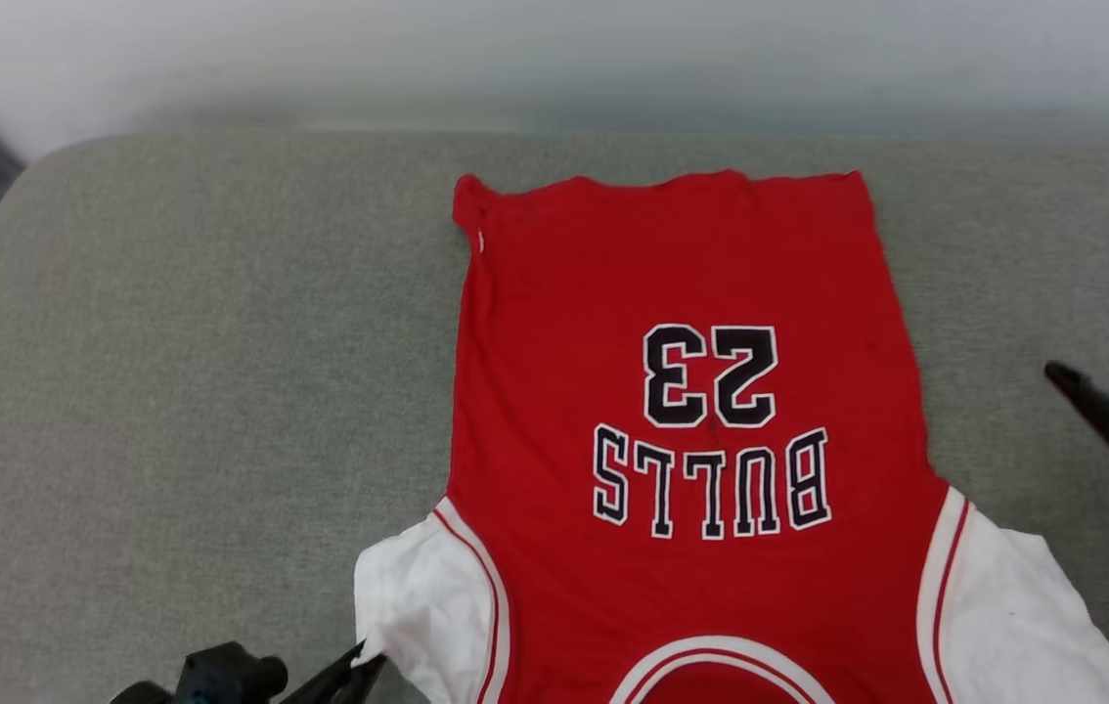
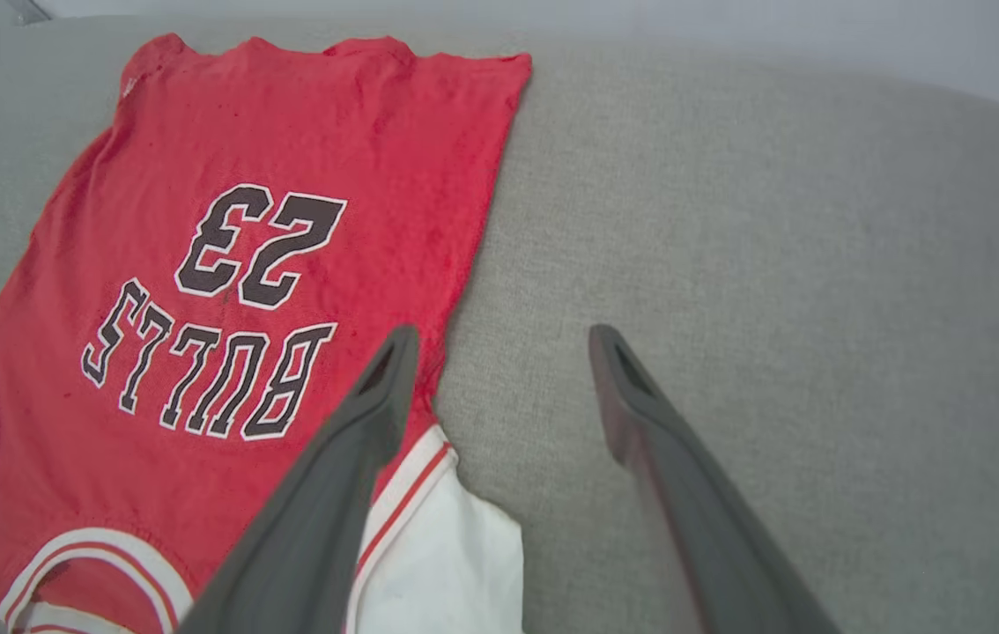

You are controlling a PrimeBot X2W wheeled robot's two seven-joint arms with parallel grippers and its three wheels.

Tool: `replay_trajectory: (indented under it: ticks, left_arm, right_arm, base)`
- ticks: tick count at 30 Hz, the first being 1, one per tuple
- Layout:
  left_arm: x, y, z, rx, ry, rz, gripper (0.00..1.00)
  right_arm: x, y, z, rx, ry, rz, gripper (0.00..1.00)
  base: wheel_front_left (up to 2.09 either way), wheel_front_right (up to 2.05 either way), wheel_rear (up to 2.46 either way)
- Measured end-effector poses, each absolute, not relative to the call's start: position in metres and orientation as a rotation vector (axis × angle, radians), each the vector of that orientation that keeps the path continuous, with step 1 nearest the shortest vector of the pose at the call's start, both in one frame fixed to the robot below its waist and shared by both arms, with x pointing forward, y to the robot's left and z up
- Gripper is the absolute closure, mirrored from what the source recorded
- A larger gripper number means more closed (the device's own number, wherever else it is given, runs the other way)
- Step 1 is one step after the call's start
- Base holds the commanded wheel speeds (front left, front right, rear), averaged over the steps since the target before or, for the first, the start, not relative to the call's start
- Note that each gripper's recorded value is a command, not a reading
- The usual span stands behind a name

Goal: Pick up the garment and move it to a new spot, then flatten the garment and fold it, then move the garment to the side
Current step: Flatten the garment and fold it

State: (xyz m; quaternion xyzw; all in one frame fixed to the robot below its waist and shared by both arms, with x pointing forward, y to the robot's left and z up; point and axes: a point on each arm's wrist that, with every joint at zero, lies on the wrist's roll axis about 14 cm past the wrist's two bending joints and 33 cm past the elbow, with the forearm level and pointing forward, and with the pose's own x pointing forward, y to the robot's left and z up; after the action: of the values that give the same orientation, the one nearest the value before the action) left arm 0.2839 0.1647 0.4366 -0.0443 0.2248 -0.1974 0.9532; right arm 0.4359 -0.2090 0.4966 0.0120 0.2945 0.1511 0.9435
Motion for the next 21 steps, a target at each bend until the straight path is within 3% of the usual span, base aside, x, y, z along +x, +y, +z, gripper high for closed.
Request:
replay_trajectory:
  ticks: [13, 21]
  left_arm:
    - [0.308, 0.153, 0.434, -0.104, 0.491, -0.41, 1.0]
    - [0.313, 0.159, 0.422, -0.109, 0.533, -0.363, 1.0]
  right_arm:
    - [0.585, -0.167, 0.473, -0.089, 0.912, 0.272, 0.0]
    - [0.637, -0.135, 0.429, -0.109, 0.996, 0.253, 0.0]
  base:
    - [0.0, 0.0, 0.0]
    - [0.0, 0.0, 0.0]
